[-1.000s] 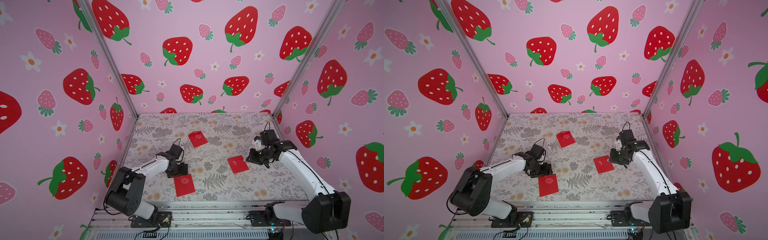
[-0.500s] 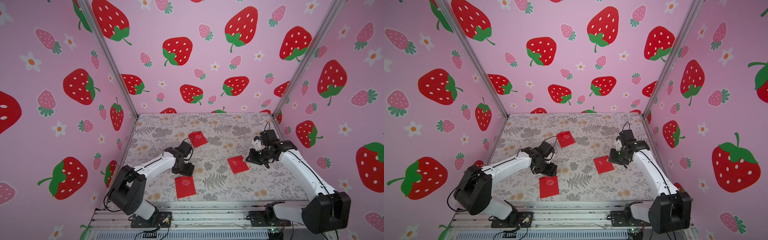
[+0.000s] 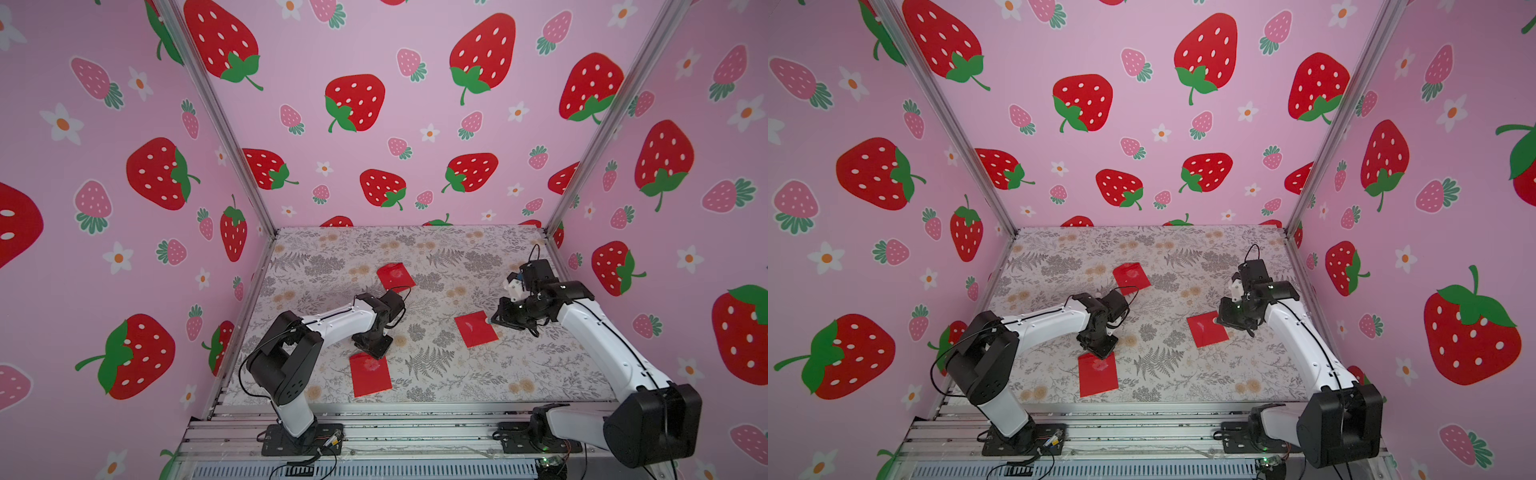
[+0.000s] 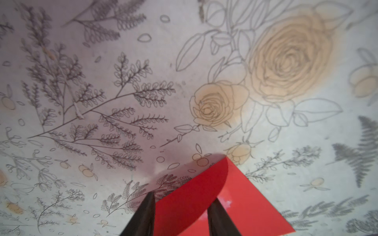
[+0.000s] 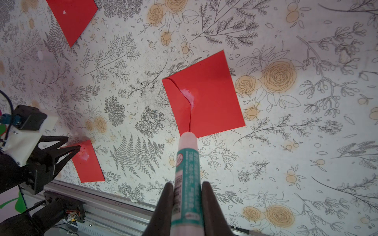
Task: Seal the envelope with a glue stick
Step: Adjust the envelope at the center of the board.
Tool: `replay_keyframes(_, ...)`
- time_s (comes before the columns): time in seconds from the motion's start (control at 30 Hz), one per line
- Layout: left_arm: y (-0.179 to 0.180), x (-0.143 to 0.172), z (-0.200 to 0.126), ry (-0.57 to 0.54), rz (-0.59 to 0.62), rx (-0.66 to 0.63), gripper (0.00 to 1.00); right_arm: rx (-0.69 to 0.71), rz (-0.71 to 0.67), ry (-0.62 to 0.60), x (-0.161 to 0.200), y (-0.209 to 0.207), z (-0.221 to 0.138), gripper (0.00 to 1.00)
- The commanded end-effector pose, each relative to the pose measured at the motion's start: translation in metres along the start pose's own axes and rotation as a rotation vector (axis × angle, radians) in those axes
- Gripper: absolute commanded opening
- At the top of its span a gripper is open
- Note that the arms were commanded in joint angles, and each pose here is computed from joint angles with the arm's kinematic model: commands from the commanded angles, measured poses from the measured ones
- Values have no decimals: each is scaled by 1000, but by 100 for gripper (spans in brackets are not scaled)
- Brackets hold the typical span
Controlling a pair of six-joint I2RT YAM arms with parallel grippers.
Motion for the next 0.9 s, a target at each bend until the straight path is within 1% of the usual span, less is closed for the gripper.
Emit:
replay_keyframes(0.0,3,-12,-5,-31,10,-25,38,-6,-12,11,4,-1,0,0)
replay_keyframes(0.2,2,-23,-2,-90,-10,11,25,-10,-16,7,5,-1,-2,0)
replay_keyframes(0.23,3,-25,-2,-99,-21,15,21,-11,-16,6,5,-1,-2,0)
replay_keyframes(0.37,7,-32,2,-120,-88,54,13,-7,-17,8,5,-1,-2,0)
replay_keyframes(0.5,8,-40,4,-134,-146,81,10,-4,-17,5,5,-1,-2,0)
replay_keyframes(0.7,20,-49,6,-173,-252,104,7,-2,-18,8,5,-1,-2,0)
replay_keyframes(0.8,27,-59,2,-215,-299,132,7,-2,-20,9,5,0,-2,0)
replay_keyframes(0.87,30,-68,0,-249,-332,177,8,0,-19,13,5,0,-1,0)
Point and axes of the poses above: each gripper's point midway between its finger pads, its own z axis out along the fingers, its own y axis along the line the jaws close on, x = y × z, the point moved 9 cm from there along -z, back along the fingers, and after that the axes turned 14 degrees about z, right-handed, at the moved point
